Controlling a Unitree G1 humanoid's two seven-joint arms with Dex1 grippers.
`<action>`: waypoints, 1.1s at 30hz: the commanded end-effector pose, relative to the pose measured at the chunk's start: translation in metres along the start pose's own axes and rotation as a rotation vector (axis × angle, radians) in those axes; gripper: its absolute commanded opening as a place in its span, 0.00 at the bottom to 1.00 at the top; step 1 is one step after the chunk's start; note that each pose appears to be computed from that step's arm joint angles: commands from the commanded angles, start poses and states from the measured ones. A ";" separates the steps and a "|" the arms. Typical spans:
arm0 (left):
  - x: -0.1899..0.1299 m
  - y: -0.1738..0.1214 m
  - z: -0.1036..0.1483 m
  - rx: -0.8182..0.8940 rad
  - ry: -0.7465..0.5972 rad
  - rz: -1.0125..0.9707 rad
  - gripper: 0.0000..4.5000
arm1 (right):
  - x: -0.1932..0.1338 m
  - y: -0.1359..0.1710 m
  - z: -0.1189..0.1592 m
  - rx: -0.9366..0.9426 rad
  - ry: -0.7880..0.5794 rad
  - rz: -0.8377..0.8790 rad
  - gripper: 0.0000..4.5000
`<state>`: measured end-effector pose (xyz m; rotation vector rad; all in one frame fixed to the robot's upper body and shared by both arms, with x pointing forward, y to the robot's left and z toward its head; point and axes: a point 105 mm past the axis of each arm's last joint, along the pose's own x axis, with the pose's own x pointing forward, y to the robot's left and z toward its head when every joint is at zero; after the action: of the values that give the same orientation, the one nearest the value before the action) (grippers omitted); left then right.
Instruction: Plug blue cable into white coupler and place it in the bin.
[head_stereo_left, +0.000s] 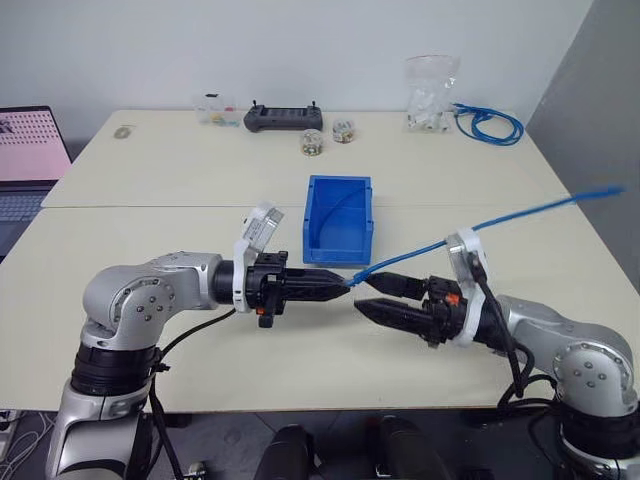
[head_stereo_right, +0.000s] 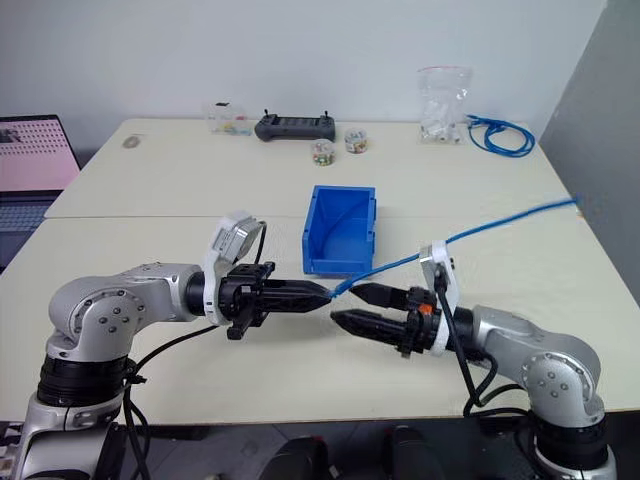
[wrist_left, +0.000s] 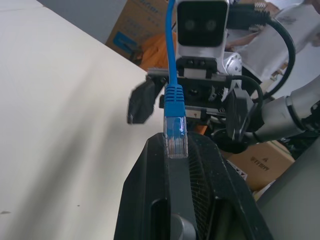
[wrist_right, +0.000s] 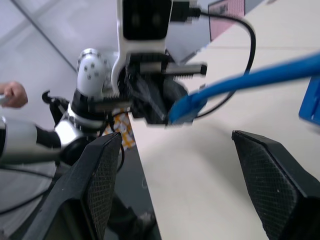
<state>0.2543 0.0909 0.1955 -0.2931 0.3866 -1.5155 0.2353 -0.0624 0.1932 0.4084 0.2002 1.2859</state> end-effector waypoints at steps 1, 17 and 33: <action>-0.001 -0.009 0.012 0.030 -0.040 -0.013 0.05 | 0.005 0.010 0.019 0.016 -0.085 0.048 0.83; 0.002 -0.014 0.014 0.023 -0.066 -0.014 0.05 | 0.017 0.016 0.021 0.051 -0.070 0.102 0.34; -0.002 -0.007 0.006 0.030 -0.069 0.030 0.05 | 0.017 0.027 0.022 0.109 -0.067 0.167 0.04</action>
<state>0.2457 0.0888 0.2044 -0.3393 0.3218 -1.5276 0.2362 -0.0484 0.2099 0.5584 0.2382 1.3398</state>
